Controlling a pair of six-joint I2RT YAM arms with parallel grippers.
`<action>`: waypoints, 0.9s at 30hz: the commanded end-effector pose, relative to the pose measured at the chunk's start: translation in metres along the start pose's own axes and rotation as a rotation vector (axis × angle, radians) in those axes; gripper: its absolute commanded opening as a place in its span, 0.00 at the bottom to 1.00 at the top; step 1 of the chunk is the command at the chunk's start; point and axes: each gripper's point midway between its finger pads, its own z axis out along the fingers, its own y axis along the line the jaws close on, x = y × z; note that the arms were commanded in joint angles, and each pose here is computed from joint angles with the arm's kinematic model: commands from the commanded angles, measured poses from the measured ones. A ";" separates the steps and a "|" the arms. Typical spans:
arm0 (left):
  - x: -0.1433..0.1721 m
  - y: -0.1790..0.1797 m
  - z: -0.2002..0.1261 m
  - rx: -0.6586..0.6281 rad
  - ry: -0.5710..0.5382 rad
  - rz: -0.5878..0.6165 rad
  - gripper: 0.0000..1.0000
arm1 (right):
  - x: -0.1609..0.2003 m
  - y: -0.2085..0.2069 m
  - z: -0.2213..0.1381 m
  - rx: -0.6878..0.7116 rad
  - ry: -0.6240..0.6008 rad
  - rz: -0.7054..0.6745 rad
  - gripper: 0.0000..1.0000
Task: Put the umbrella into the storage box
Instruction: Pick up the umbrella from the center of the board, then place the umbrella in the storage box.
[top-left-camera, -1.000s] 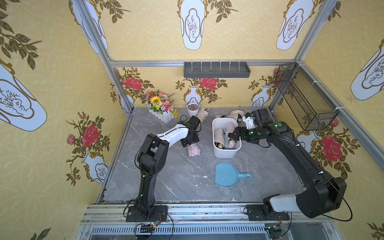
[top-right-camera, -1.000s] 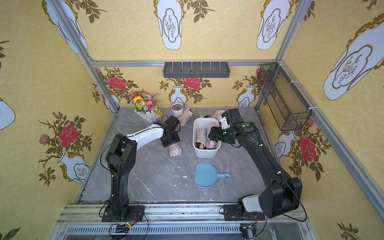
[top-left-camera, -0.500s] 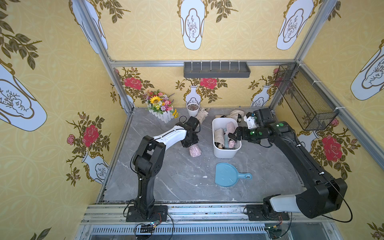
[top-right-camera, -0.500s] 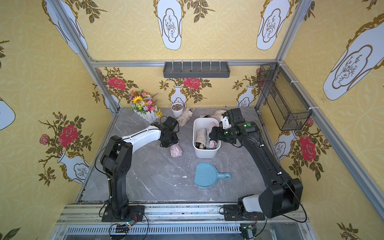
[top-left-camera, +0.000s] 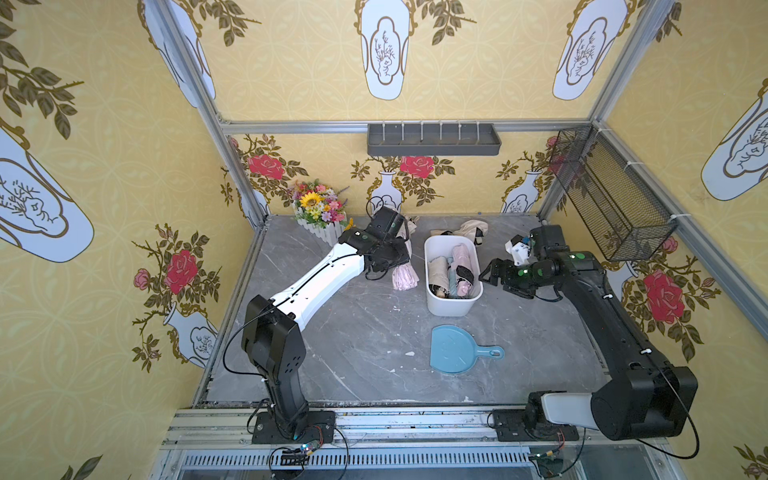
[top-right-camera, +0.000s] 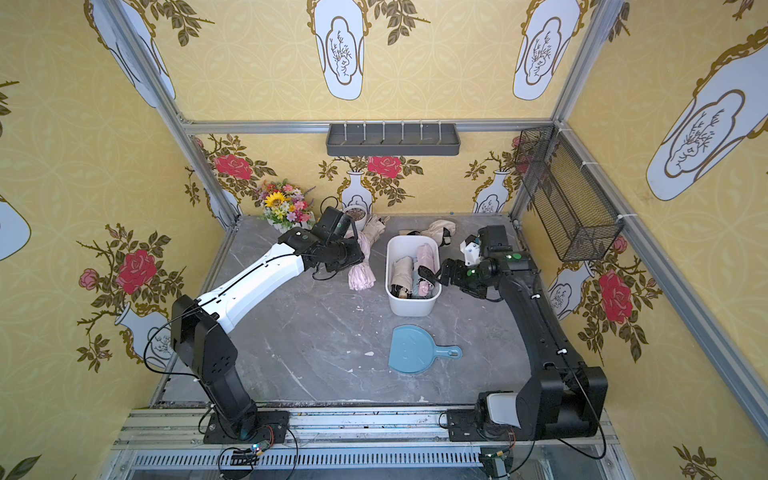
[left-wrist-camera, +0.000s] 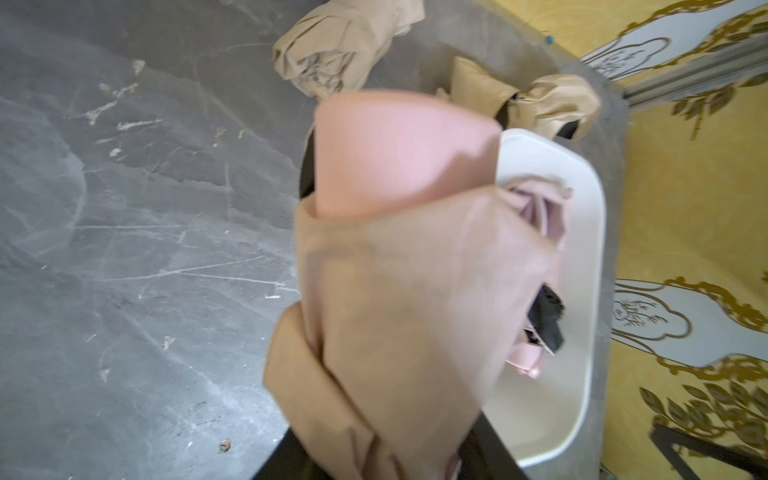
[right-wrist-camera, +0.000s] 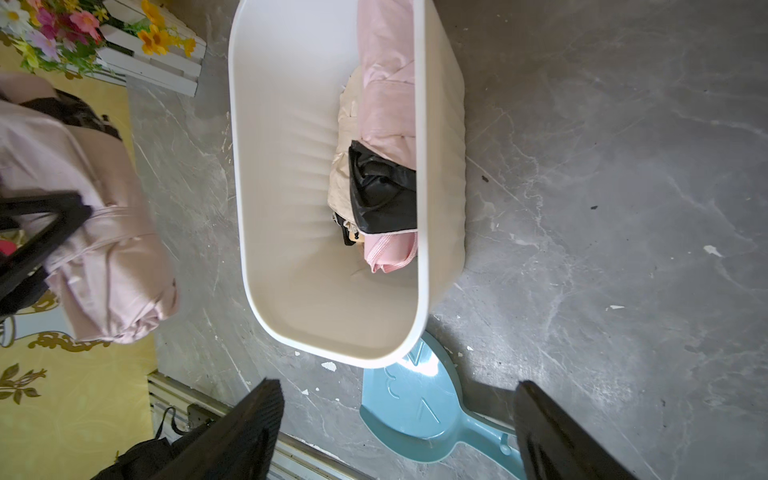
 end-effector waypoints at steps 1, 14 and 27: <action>0.000 -0.029 -0.012 0.084 0.009 0.033 0.23 | -0.001 -0.003 -0.002 -0.058 0.007 0.015 0.90; 0.020 -0.139 -0.002 0.325 0.080 0.103 0.21 | -0.001 -0.011 -0.004 -0.081 0.000 0.047 0.89; 0.037 -0.122 0.067 0.198 0.141 0.163 0.21 | 0.004 -0.011 -0.004 -0.090 -0.010 0.052 0.89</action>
